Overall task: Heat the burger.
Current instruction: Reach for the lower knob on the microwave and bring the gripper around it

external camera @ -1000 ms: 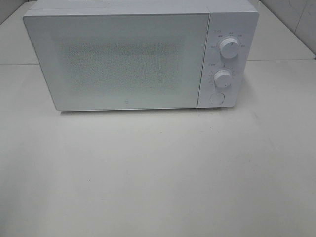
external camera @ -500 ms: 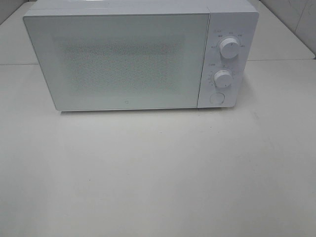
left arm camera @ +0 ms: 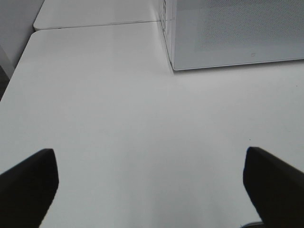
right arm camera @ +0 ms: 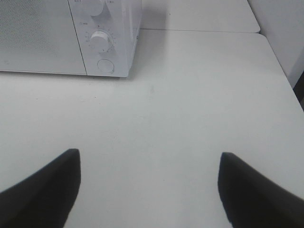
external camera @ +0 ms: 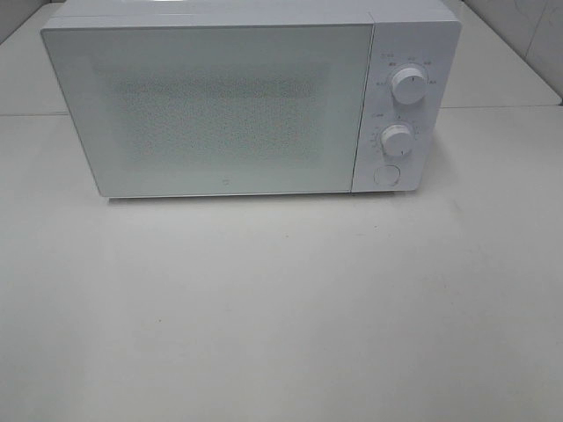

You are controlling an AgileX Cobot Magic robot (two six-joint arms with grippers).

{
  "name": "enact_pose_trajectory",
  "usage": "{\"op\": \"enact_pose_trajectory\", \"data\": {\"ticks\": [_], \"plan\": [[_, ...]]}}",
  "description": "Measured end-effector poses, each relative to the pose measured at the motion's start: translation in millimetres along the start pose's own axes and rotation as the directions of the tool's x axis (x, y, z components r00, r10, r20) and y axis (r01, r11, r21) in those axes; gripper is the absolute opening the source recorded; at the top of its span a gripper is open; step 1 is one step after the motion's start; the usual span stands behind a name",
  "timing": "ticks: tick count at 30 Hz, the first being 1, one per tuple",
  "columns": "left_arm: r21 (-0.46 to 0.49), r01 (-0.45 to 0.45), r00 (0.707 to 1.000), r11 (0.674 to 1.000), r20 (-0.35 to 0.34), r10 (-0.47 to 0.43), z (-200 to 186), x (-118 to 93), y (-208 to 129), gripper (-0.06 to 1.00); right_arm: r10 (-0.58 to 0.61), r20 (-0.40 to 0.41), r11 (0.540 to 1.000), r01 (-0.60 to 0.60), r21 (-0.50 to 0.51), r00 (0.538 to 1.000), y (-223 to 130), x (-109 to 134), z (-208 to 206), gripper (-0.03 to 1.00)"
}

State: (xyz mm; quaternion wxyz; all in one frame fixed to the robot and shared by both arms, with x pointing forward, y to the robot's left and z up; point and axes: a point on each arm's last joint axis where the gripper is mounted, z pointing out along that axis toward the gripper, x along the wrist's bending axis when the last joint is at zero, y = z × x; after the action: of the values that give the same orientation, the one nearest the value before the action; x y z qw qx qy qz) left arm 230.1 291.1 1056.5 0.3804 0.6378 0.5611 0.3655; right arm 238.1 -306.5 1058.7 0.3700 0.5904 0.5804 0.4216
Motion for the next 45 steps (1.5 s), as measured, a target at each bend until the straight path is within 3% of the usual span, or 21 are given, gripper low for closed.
{"op": "enact_pose_trajectory", "data": {"ticks": [32, 45], "plan": [[0.0, 0.0, 1.0, 1.0, 0.0, 0.0, 0, 0, 0, 0.98, 0.0, 0.0, 1.0, 0.0, -0.003, 1.0, 0, 0, 0, 0.76], [0.001, 0.0, 1.0, 1.0, 0.0, 0.0, 0, 0, 0, 0.98, -0.017, -0.021, 0.997, 0.015, -0.074, 1.0, 43, 8, 26, 0.76]]}}
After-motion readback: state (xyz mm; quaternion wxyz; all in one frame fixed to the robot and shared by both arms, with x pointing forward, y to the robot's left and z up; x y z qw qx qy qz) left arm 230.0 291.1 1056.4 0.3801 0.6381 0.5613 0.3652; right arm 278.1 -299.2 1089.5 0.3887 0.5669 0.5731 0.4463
